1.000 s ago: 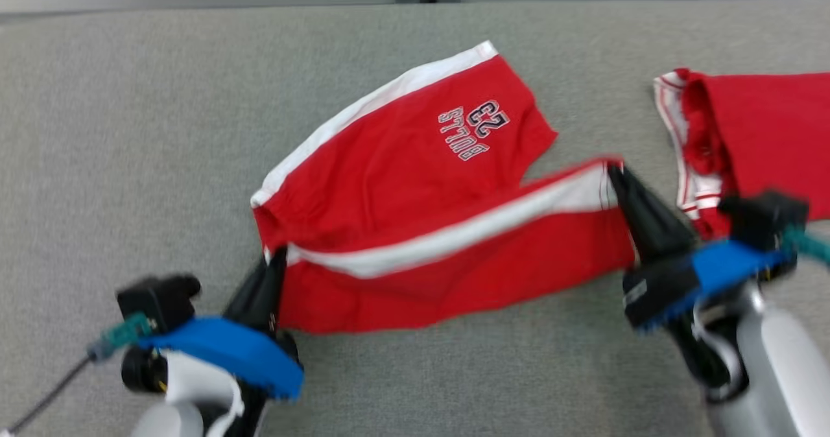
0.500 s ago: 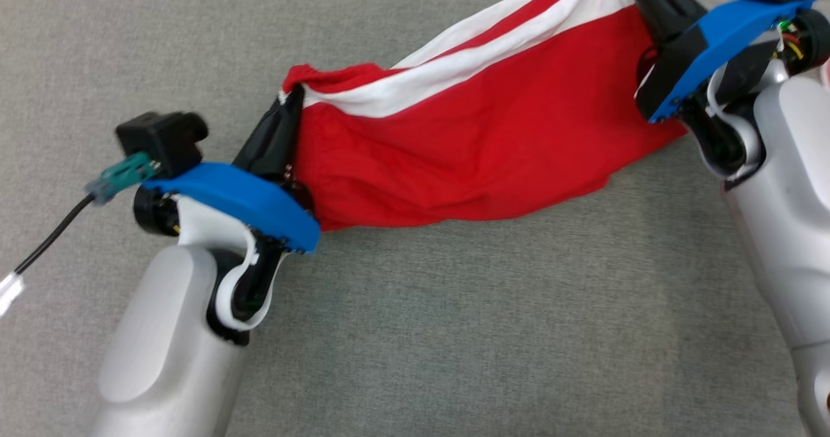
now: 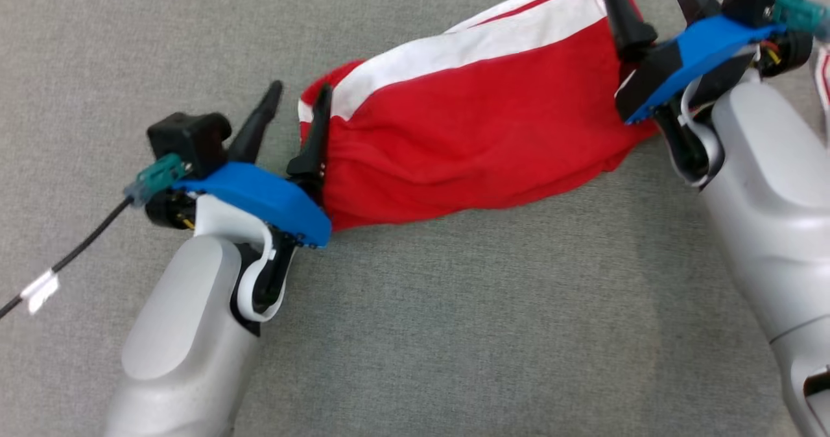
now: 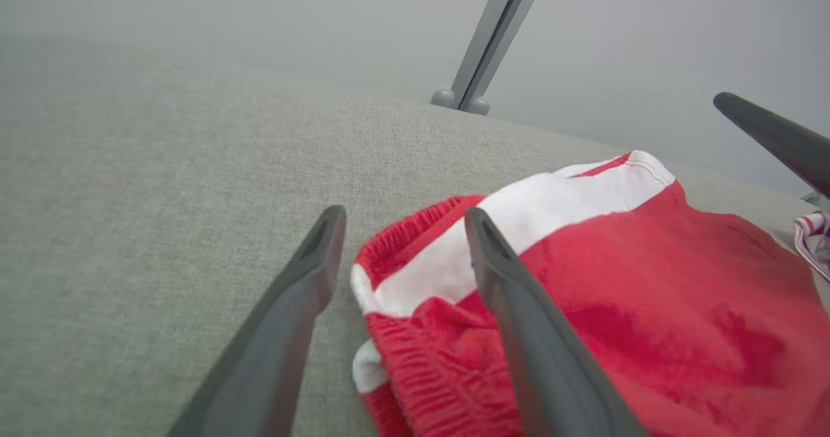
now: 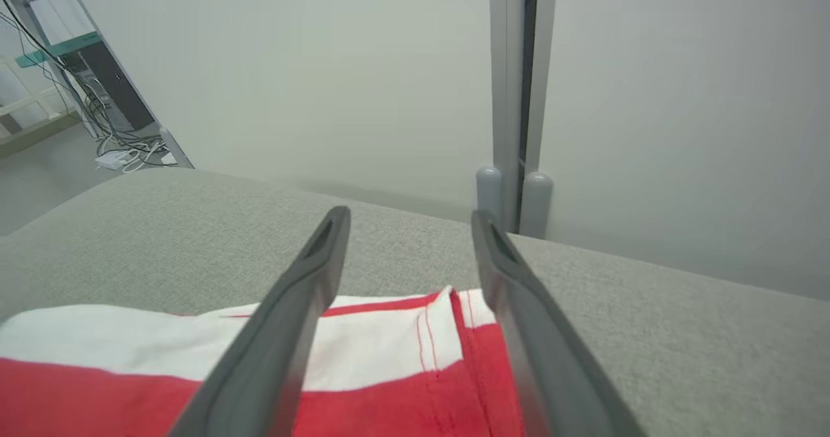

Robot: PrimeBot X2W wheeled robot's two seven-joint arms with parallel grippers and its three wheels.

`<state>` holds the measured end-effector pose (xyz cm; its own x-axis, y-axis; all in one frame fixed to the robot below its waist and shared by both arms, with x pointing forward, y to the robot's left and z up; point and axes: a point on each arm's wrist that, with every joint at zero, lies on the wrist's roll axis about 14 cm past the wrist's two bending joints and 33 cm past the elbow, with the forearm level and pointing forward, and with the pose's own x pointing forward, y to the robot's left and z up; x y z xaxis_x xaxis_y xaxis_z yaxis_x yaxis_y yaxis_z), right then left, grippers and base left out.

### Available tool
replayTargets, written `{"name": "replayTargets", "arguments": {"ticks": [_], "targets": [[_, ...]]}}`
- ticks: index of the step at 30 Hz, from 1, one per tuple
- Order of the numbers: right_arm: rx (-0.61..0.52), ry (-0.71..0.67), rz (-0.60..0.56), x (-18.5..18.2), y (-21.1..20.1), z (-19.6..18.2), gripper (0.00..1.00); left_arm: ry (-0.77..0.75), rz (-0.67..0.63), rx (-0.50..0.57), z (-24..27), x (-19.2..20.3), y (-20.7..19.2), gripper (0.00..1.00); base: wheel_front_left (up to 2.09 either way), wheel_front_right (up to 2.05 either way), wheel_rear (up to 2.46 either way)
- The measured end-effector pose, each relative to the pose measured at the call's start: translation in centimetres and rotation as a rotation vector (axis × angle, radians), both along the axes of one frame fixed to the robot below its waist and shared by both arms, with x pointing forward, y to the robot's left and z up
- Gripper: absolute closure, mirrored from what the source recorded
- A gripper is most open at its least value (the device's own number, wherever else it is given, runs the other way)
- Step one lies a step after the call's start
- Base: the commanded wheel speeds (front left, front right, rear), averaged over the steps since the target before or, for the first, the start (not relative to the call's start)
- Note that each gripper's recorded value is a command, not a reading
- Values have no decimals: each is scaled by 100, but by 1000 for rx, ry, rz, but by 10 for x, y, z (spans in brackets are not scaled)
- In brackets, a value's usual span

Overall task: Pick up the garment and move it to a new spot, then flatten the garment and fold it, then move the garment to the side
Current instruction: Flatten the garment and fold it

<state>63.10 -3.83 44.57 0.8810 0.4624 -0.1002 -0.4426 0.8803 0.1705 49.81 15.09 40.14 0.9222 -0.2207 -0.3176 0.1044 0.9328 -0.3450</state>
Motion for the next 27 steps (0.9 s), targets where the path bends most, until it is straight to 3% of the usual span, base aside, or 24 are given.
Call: {"name": "replayTargets", "arguments": {"ticks": [5, 8, 15, 27], "targets": [[23, -76, -35, -19, -17, 18, 0, -151, 92, 88, 23, -2, 15, 0, 0, 0, 0], [60, -170, -76, -32, -33, 49, 0, -234, 131, 138, 39, -5, 19, 0, 0, 0, 0], [92, -244, -192, -95, -70, 68, 0, -365, 141, 215, 75, -12, 17, 0, 0, 0, 0], [74, -203, -385, -188, -128, 64, 0, -348, 83, 260, 76, -49, 5, 0, 0, 0, 0]]}}
